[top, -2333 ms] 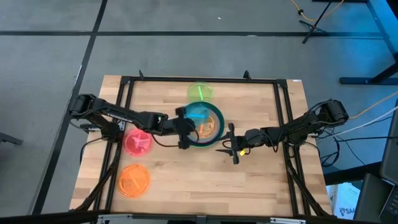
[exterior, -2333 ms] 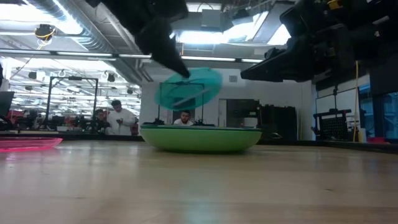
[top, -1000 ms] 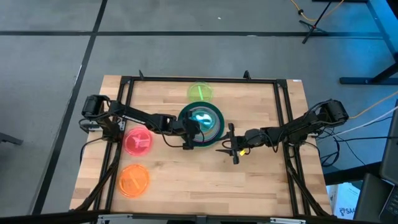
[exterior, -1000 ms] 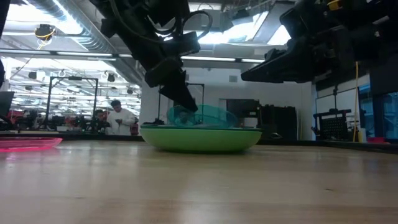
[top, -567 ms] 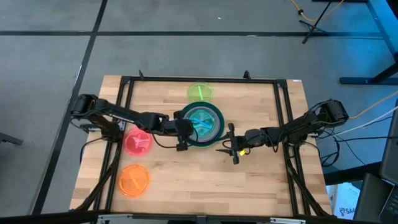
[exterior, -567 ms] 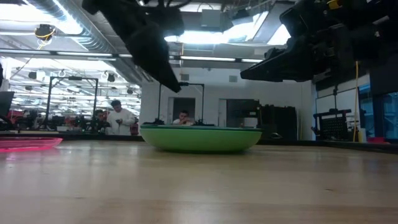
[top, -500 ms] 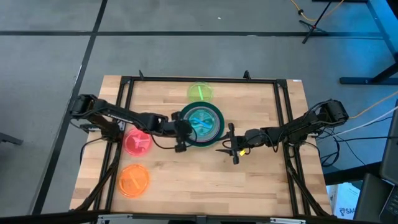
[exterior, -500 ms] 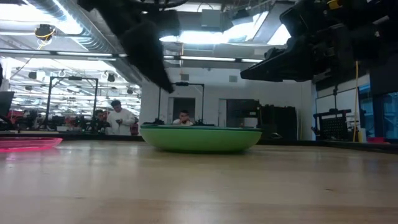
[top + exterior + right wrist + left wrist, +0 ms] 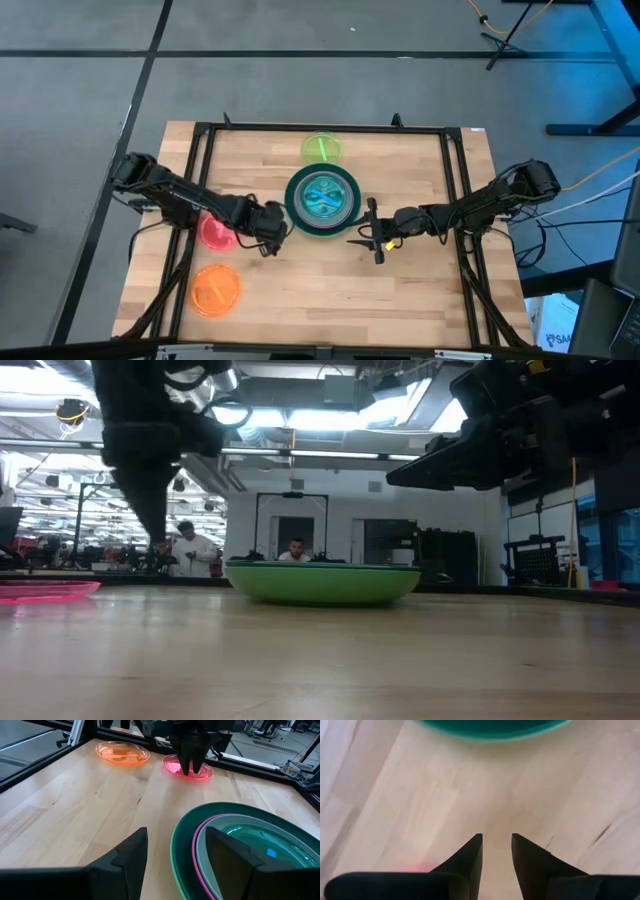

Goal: Stack plastic plates
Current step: Stack the pink plate on top of the blue plate

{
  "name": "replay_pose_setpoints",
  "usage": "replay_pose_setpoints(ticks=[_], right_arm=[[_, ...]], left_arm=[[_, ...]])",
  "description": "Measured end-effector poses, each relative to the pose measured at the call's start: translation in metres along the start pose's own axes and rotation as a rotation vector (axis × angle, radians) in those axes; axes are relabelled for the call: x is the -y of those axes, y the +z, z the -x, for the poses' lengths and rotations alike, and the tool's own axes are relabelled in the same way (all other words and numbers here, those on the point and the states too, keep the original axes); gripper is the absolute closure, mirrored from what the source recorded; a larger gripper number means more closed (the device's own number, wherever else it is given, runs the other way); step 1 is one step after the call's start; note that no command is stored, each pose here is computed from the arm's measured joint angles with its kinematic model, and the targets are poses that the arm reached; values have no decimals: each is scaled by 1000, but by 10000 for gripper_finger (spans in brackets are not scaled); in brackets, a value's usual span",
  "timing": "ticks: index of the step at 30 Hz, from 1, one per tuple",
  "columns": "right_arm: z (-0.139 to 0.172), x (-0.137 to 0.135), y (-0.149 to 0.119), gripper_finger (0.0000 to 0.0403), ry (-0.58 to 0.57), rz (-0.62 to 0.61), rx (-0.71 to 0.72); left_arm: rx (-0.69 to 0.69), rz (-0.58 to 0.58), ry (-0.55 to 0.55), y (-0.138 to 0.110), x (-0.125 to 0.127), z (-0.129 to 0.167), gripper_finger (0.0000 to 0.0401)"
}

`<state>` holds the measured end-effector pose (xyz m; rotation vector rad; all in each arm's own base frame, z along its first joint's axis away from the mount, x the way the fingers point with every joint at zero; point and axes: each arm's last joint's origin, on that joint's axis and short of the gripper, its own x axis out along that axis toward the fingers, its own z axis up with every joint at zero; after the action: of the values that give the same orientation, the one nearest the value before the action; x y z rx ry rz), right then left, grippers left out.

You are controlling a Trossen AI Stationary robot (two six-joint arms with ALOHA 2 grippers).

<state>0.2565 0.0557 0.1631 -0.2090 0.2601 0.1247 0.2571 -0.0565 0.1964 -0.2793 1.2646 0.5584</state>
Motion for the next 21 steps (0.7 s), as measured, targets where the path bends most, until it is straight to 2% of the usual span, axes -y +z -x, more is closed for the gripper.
replay_pose_setpoints(ticks=[8, 13, 21], right_arm=[[0, 0, 0, 210, 0, -14, 2], [0, 0, 1, 210, -1, -17, 7], [0, 0, 1, 210, -2, -17, 11]], left_arm=[[-46, 143, 65, -19, 1, -3, 303], [-155, 239, 85, -34, -7, -17, 303], [-232, 295, 139, -50, -20, -35, 303]])
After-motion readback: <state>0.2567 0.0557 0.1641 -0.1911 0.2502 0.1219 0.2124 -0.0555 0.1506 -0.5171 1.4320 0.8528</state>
